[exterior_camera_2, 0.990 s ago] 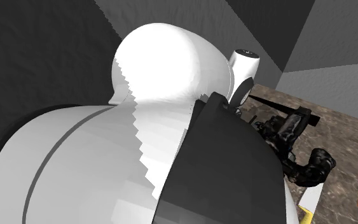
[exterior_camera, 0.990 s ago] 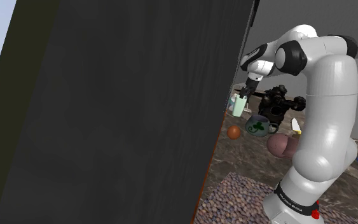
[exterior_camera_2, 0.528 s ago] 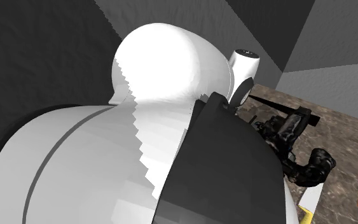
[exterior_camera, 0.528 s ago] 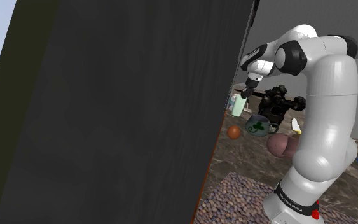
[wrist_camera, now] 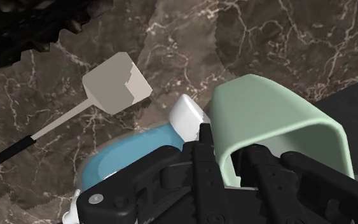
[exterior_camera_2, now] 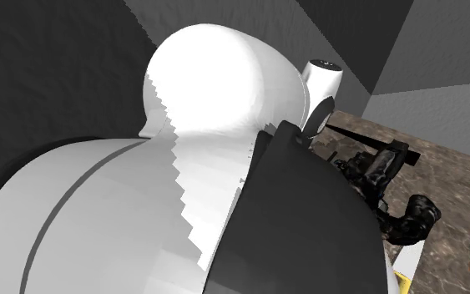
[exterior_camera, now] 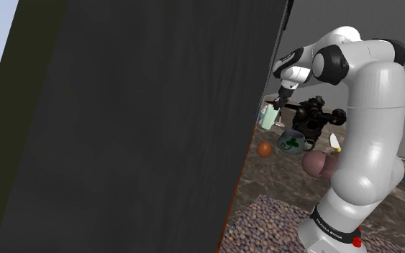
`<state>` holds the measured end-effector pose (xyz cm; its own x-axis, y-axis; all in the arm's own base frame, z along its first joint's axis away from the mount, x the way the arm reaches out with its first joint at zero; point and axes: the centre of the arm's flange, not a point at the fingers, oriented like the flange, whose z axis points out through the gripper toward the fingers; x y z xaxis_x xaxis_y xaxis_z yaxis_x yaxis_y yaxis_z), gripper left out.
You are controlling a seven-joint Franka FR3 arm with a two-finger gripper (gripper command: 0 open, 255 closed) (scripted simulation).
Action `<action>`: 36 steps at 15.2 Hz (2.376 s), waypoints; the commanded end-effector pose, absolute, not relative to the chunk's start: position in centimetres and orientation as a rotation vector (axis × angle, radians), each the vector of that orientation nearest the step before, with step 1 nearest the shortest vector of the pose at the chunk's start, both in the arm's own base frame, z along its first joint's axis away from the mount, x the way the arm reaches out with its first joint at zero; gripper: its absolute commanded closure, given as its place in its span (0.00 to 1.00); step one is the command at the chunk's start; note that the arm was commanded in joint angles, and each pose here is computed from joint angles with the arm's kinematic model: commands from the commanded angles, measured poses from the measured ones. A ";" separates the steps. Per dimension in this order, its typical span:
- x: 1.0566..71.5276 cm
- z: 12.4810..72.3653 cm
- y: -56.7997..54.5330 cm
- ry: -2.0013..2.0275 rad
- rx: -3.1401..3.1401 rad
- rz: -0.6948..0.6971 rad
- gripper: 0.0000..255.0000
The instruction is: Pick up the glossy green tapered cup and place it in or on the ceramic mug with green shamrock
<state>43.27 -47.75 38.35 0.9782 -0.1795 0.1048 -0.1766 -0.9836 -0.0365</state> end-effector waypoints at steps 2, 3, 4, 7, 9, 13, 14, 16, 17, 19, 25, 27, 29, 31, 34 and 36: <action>43.2 39.9 -47.8 0.279 -3.098 -0.168 1.00; 43.2 40.4 -47.8 0.279 -3.098 -0.168 1.00; 43.2 40.9 -47.8 0.279 -3.098 -0.168 1.00; 43.2 42.5 -47.8 0.279 -3.098 -0.168 1.00; 43.2 43.6 -47.8 0.279 -3.098 -0.168 1.00; 43.2 45.7 -47.8 0.279 -3.098 -0.168 1.00; 43.2 46.2 -47.8 0.279 -3.098 -0.168 1.00; 43.2 47.3 -47.8 0.279 -3.098 -0.168 1.00; 43.2 47.8 -47.8 0.279 -3.098 -0.168 1.00; 43.2 48.9 -47.8 0.279 -3.098 -0.168 1.00; 43.2 52.0 -47.8 0.279 -3.098 -0.168 1.00; 43.2 53.1 -47.8 0.279 -3.098 -0.168 1.00; 43.2 54.1 -47.8 0.279 -3.098 -0.168 1.00; 42.1 54.7 -47.2 0.279 -3.098 -0.168 1.00; 38.6 55.5 -45.5 0.279 -3.098 -0.168 1.00; 36.3 56.1 -44.4 0.279 -3.098 -0.168 1.00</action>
